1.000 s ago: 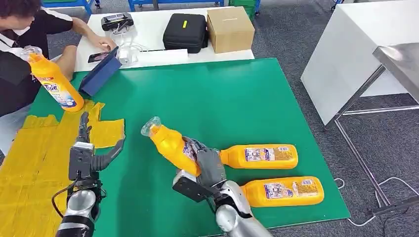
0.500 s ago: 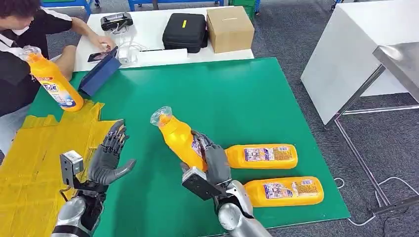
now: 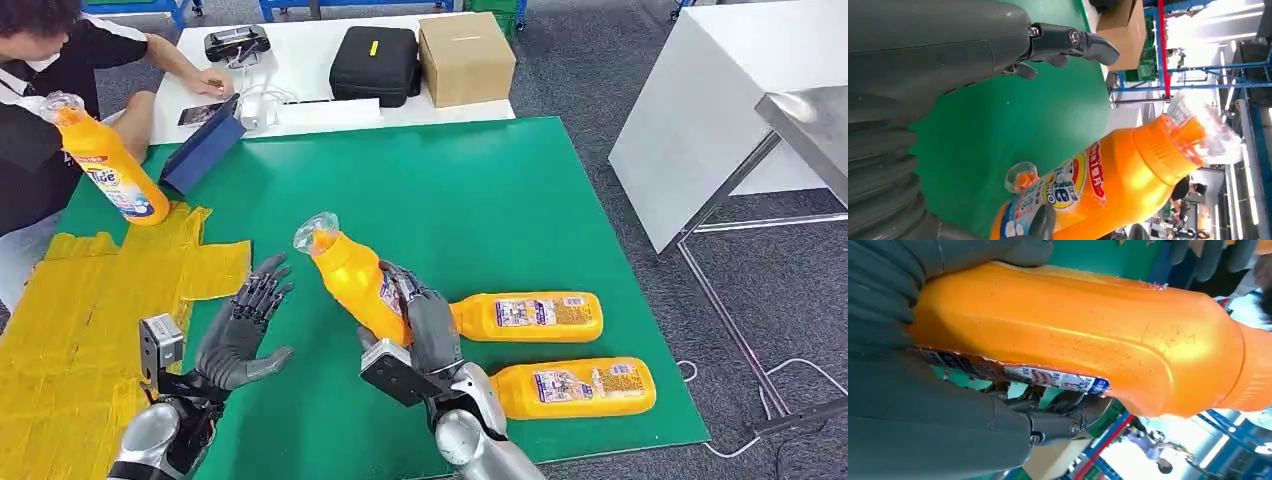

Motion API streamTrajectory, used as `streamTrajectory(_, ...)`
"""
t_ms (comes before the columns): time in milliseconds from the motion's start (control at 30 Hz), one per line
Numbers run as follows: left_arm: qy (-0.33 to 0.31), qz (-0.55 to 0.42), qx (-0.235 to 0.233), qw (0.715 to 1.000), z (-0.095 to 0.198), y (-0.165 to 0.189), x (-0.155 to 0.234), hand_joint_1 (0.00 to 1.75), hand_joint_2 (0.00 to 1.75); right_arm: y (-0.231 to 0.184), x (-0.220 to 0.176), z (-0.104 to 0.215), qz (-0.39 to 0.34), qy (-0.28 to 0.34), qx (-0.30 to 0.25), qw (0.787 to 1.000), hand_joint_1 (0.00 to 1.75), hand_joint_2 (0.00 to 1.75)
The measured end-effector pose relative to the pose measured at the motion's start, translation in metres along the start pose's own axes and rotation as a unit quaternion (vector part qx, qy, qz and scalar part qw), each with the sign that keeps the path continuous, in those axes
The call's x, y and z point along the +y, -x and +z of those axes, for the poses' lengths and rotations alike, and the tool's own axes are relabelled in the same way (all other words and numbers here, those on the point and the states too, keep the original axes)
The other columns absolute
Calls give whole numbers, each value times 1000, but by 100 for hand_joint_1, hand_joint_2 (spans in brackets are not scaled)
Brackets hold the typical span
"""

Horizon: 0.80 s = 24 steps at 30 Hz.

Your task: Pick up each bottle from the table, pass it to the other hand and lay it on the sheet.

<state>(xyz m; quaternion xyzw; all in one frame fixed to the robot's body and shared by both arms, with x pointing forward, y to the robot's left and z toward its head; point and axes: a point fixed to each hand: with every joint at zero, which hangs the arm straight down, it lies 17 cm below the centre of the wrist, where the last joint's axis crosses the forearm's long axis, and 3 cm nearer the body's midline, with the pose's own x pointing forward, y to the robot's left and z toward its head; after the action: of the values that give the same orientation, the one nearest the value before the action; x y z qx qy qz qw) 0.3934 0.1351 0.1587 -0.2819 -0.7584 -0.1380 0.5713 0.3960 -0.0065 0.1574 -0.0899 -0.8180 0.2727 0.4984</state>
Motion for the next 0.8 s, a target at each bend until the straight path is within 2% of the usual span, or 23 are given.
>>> streamTrajectory(200, 3, -3, 2, 1000, -4, 1, -4, 0, 175, -20, 14, -1, 13, -15, -31, 999, 175, 175)
streamTrajectory(800, 1, -4, 1, 1000, -5, 0, -3, 0, 175, -33, 27, 0, 20, -27, -49, 998, 175, 175)
